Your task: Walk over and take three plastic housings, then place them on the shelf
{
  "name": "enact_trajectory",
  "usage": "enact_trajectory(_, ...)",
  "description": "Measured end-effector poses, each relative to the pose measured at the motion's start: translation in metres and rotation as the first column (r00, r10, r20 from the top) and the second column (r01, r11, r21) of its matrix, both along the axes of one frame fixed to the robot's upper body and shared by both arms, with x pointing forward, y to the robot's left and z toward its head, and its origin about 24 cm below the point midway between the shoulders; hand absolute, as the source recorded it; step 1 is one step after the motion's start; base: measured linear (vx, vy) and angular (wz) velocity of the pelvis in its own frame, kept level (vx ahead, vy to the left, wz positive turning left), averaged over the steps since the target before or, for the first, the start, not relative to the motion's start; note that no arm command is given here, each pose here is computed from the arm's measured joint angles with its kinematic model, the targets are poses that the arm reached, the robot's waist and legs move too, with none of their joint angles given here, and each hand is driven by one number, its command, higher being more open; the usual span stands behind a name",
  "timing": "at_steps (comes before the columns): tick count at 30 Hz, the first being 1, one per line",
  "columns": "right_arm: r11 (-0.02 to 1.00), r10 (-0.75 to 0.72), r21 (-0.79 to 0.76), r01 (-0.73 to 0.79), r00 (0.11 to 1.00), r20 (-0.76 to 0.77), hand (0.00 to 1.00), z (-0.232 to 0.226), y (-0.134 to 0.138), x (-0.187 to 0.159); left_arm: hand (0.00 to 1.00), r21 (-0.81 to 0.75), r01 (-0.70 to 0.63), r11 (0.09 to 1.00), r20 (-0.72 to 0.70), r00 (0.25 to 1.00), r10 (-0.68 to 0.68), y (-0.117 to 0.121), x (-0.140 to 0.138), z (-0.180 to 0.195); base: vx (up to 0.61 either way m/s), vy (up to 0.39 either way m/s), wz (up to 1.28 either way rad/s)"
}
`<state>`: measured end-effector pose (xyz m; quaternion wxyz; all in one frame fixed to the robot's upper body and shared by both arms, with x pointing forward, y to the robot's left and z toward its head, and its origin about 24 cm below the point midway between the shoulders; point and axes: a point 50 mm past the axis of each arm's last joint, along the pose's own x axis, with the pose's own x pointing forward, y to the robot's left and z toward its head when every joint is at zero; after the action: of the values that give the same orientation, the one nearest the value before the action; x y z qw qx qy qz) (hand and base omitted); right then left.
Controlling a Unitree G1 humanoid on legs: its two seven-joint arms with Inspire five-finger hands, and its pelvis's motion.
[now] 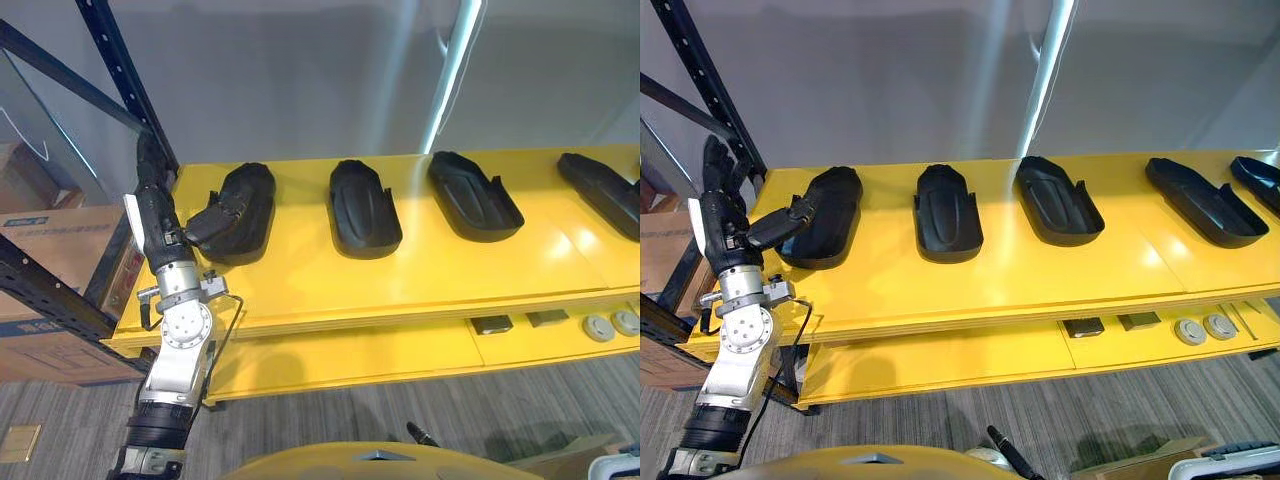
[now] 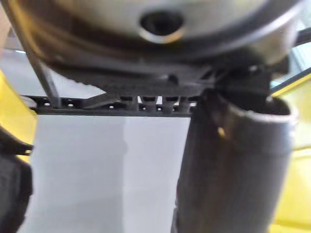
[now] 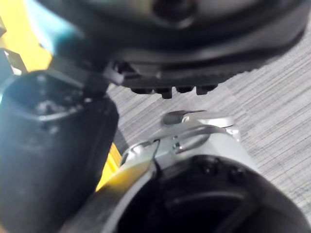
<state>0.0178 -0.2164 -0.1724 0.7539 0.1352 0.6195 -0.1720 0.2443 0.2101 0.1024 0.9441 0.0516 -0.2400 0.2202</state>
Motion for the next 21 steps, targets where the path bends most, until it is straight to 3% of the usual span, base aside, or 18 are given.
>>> enact_trajectory(5, 0.999, 0.032, 0.005, -0.032, 0.999, 0.002, 1.0, 0.0, 0.0, 0.001, 1.0, 0.081, -0.022, 0.996, 0.026, 0.999, 0.02, -0.004, -0.002, 0.004, 0.0, 0.0, 0.0)
enact_trajectory(12, 0.999, 0.037, 0.017, -0.037, 0.999, 0.012, 1.0, 0.0, 0.001, 0.005, 1.0, 0.112, -0.11, 0.988, -0.141, 0.982, 0.126, 0.003, -0.005, -0.018, 0.0, 0.001, 0.01)
enact_trajectory(21, 0.999, 0.036, 0.026, -0.036, 0.999, 0.004, 1.0, 0.0, 0.002, 0.006, 1.0, 0.112, -0.172, 0.979, -0.219, 0.956, 0.193, 0.012, -0.01, -0.039, 0.0, 0.001, 0.07)
